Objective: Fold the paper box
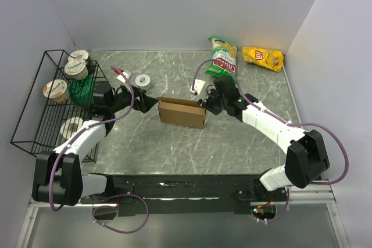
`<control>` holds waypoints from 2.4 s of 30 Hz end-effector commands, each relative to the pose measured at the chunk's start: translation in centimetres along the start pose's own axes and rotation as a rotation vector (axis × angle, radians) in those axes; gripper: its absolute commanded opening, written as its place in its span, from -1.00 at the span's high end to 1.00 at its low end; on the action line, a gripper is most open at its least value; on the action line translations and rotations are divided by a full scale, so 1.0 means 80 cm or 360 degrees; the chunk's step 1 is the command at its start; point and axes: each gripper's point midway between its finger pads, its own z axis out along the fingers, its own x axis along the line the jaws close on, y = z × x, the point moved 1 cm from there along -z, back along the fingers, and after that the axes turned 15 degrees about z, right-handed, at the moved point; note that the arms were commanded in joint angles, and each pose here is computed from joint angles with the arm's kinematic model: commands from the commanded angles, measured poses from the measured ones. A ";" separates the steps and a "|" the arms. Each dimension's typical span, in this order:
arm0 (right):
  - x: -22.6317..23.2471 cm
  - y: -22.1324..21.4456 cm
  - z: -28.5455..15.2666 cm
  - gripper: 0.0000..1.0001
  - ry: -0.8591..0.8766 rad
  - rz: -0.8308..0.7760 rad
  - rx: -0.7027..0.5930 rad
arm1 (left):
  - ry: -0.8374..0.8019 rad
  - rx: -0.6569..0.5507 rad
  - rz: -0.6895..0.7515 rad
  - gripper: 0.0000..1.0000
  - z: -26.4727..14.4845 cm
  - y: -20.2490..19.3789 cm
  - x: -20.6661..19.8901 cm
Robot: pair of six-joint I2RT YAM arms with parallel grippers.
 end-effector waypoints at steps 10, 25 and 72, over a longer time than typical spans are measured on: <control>-0.004 0.040 -0.049 -0.18 -0.0020 0.0083 -0.0302 | 0.0004 -0.0091 0.0054 -0.96 -0.005 0.021 -0.002; 0.016 0.030 -0.080 -0.08 0.0180 0.0785 -0.0412 | 0.0350 -0.0029 -0.0383 -0.93 -0.017 0.025 0.022; -0.010 0.029 -0.023 0.44 0.0165 0.0511 -0.0383 | 0.0004 0.0063 0.0013 -0.06 -0.002 -0.013 -0.014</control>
